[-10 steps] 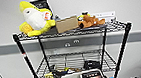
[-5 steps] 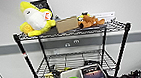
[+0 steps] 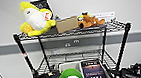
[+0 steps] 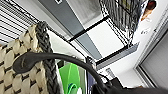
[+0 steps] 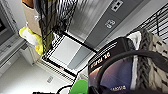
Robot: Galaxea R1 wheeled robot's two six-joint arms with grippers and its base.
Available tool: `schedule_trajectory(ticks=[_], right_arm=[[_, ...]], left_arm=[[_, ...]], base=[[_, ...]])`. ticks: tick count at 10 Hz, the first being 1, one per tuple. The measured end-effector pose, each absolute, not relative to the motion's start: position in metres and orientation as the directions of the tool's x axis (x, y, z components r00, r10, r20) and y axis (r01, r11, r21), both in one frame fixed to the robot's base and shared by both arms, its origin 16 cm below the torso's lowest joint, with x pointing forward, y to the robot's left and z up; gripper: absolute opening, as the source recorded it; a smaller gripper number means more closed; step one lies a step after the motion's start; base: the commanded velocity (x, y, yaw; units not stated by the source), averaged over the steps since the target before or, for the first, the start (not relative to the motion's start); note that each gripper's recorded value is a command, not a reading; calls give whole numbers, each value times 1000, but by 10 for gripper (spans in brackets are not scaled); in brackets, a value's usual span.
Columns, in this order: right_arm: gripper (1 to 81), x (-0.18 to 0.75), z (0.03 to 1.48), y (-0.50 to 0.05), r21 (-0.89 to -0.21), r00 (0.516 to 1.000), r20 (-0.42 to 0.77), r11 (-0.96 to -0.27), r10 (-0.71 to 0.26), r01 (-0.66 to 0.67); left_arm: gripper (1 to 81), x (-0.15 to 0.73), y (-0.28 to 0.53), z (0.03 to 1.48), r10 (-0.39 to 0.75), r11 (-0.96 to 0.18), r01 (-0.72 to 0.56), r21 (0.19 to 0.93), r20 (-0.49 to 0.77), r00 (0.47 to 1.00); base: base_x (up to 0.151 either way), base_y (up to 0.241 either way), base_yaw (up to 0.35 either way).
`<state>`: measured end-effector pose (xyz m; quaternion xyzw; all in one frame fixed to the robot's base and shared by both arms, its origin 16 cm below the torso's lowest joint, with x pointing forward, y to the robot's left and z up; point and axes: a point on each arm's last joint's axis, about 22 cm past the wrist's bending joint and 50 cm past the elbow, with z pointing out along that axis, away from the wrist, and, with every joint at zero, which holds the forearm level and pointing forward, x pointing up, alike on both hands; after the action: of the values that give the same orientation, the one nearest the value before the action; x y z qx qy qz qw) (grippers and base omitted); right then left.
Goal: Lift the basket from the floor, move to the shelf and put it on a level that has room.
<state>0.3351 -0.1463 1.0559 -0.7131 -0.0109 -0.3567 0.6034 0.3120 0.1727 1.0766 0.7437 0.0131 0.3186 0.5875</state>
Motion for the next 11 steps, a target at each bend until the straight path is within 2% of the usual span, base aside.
schedule_trajectory(ticks=[4, 11], right_arm=[[10, 359, 1075, -129, -845, 749, 535, -256, -391, 469], [10, 430, 1066, -110, -827, 756, 556, -326, -346, 459]], left_arm=[[10, 345, 183, 1102, 397, -330, -363, 871, 478, 784], [10, 422, 202, 1072, 403, -430, -291, 855, 470, 785]], base=[[0, 0, 0], [0, 0, 0]])
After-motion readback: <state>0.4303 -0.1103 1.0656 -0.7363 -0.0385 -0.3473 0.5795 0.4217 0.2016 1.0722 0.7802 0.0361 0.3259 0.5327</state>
